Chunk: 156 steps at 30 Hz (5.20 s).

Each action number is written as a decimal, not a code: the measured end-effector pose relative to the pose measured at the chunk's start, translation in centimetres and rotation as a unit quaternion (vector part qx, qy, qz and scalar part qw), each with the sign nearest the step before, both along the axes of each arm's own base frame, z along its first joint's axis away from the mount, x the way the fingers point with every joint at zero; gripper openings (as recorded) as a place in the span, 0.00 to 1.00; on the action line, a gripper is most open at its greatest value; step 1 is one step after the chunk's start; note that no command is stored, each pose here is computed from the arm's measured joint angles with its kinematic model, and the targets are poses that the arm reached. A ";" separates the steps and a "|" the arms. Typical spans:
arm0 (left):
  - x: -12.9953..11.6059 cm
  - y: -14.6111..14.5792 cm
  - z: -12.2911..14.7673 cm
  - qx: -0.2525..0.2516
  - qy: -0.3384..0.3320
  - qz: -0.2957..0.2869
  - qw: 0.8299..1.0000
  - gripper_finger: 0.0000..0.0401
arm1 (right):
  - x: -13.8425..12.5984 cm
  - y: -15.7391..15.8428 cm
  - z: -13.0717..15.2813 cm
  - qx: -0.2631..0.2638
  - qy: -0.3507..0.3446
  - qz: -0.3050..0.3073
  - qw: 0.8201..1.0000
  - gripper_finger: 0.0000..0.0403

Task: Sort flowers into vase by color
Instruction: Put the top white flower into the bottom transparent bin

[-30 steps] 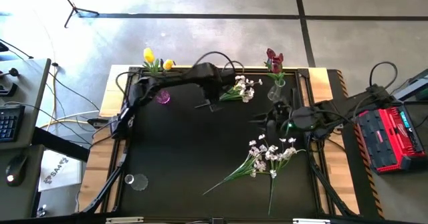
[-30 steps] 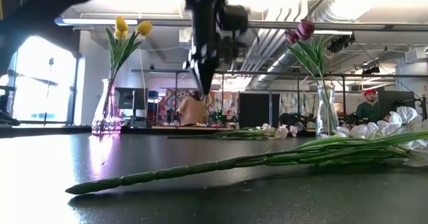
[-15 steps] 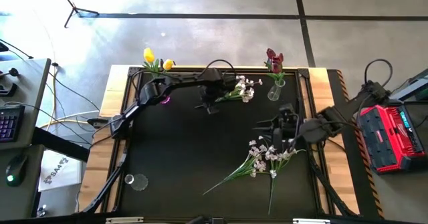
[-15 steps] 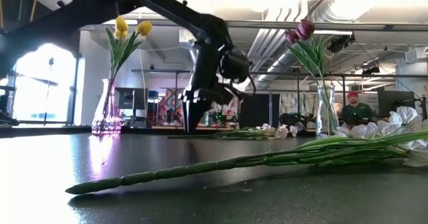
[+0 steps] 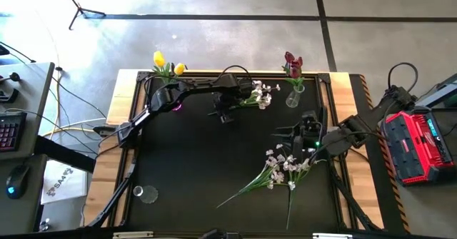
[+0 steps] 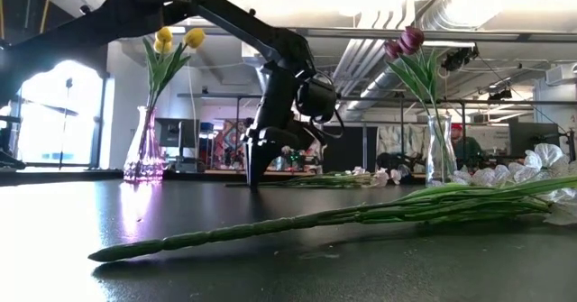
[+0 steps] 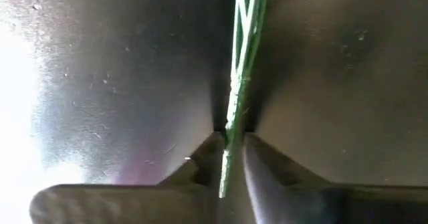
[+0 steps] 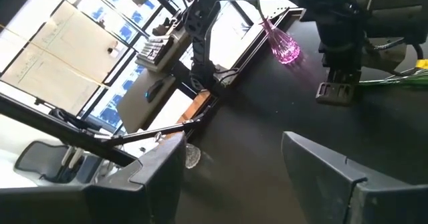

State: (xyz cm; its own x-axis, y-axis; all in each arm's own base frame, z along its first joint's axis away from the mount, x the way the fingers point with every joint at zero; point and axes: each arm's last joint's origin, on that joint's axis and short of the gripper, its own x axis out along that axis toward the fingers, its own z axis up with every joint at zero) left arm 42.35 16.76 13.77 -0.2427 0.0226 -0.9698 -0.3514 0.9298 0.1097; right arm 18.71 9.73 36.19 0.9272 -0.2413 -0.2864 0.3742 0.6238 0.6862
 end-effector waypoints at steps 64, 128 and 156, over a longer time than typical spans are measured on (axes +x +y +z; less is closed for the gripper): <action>-1.4 -3.0 7.2 0.042 -0.152 0.008 0.988 0.29 | 0.5 0.3 -1.1 0.028 0.042 0.028 0.998 0.58; -1.9 -5.5 9.7 -0.015 -0.196 0.033 0.980 0.00 | 1.3 1.7 -2.7 0.070 0.098 0.080 0.990 0.58; -13.6 -19.3 29.7 0.258 -0.497 0.113 0.821 0.00 | 3.4 -0.8 -4.3 -0.036 0.072 0.063 0.995 0.58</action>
State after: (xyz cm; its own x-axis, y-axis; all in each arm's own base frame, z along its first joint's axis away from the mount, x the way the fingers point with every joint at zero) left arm 28.71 -2.54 43.44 0.6089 0.5552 -0.5666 -0.6619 0.7492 0.0228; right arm 22.12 8.94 31.87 0.9018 -0.1502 -0.4052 0.3814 0.7174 0.5830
